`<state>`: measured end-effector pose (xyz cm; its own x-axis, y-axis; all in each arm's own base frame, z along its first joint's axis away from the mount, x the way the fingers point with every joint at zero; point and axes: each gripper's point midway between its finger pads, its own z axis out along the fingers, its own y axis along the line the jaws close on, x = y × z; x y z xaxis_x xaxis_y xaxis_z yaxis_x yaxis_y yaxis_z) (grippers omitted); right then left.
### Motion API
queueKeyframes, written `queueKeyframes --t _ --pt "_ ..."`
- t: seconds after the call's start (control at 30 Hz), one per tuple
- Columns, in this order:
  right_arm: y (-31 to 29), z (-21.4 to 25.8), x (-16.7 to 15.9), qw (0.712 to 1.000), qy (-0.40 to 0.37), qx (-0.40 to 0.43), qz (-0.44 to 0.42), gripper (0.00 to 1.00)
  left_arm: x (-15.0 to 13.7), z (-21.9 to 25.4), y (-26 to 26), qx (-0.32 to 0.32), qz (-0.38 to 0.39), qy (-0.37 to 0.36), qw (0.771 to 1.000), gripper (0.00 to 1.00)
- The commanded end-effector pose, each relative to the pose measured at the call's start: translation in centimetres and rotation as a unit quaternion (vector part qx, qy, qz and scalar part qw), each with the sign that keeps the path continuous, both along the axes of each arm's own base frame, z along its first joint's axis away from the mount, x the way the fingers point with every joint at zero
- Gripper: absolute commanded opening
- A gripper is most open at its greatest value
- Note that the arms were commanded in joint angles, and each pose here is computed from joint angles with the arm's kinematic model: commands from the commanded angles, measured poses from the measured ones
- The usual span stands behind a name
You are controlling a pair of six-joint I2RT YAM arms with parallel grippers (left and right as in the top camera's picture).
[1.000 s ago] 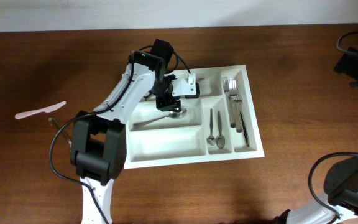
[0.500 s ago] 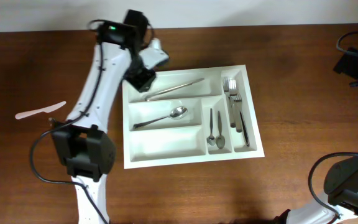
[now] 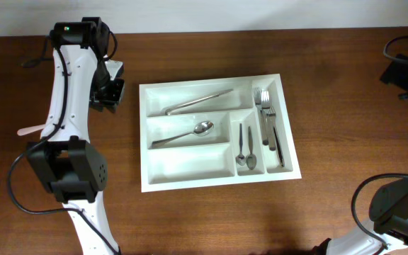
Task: Pack container
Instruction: 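Open the left gripper and swing it back to the lower spoon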
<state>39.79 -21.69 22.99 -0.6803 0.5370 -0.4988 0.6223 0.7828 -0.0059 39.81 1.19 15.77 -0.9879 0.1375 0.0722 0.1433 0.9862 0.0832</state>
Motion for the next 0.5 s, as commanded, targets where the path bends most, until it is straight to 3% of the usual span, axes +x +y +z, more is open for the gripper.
queueKeyframes --t 0.0,0.17,0.37,0.47 --pt "-0.2 0.9 0.0 1.0 -0.011 -0.005 -0.004 0.99 -1.3 5.2 0.7 0.021 0.016 -0.067 0.997 0.32" --pt "-0.2 0.9 0.0 1.0 -0.011 -0.005 -0.004 0.99 -6.1 11.0 0.7 0.012 0.021 -0.137 0.99 0.34" --pt "-0.2 0.9 0.0 1.0 -0.011 -0.005 -0.004 0.99 -14.1 12.2 1.6 0.008 0.044 -0.225 0.973 0.79" --pt "-0.2 0.9 0.0 1.0 -0.011 -0.005 -0.004 0.99 -16.3 10.4 2.2 0.005 0.091 -0.256 0.962 0.83"
